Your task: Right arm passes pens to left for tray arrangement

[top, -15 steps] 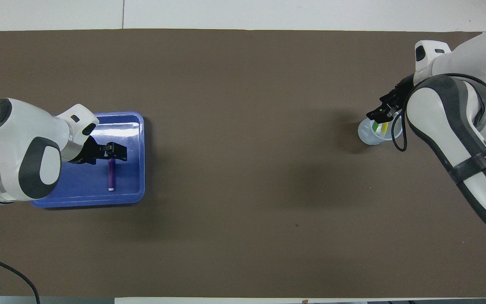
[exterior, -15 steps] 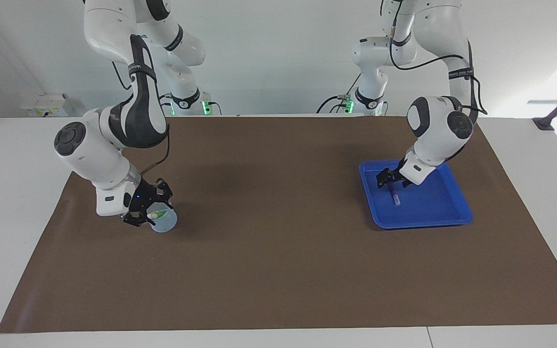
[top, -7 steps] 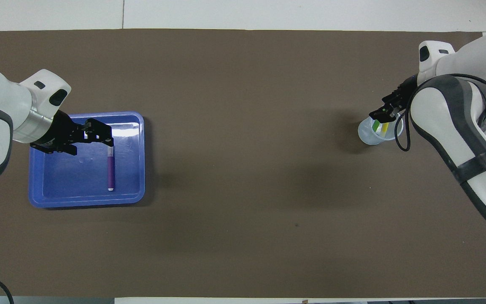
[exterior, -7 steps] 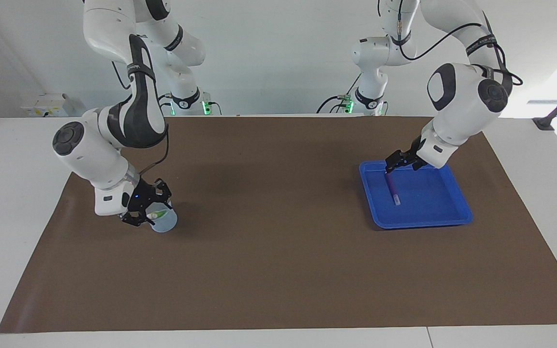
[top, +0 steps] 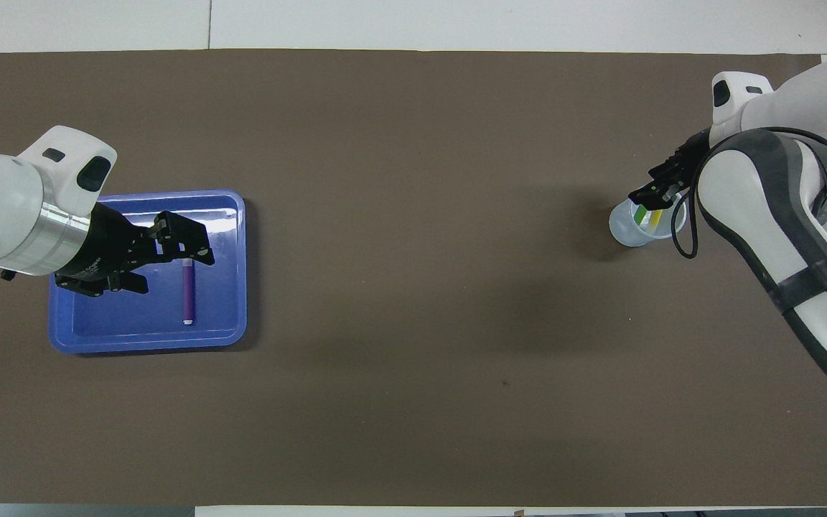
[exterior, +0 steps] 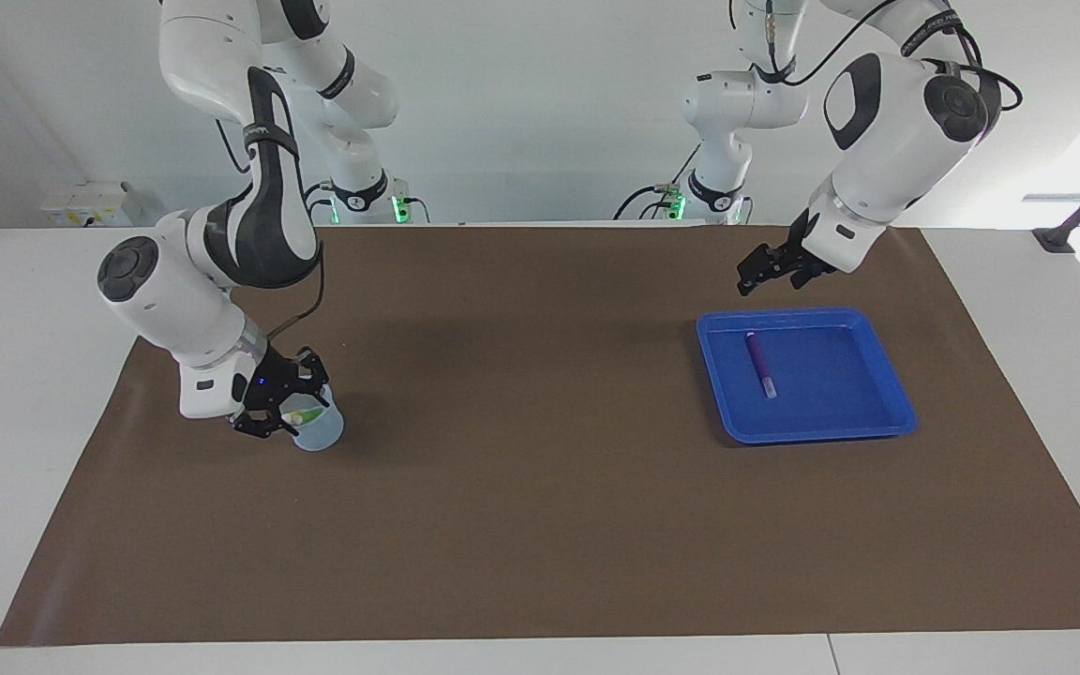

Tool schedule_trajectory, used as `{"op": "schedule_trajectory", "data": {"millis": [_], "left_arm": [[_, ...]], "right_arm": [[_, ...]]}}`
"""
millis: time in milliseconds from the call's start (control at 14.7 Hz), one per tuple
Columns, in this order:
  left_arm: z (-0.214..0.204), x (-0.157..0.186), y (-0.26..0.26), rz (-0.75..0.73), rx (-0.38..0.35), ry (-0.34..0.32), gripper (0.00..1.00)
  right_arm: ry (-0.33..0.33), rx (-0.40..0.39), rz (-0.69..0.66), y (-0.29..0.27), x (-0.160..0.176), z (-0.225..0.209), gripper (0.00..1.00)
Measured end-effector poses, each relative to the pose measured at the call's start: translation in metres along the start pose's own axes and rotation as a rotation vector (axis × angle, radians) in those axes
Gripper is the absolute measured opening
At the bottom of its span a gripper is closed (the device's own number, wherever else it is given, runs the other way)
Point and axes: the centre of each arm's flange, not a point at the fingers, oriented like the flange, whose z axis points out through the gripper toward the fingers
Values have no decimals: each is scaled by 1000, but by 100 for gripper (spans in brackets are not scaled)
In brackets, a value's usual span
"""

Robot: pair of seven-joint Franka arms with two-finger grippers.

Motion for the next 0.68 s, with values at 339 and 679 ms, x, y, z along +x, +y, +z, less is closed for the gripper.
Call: {"op": "schedule_trajectory", "data": {"millis": [339,679], "left_arm": [[-15,-14,23,-296,-100,-48,100],[-32,-20,37,-546,-202,-91,100]], "right_arm": [[-1,0,1,1,-1,0,53],[0,0,-21,4,-5,0,50]]}}
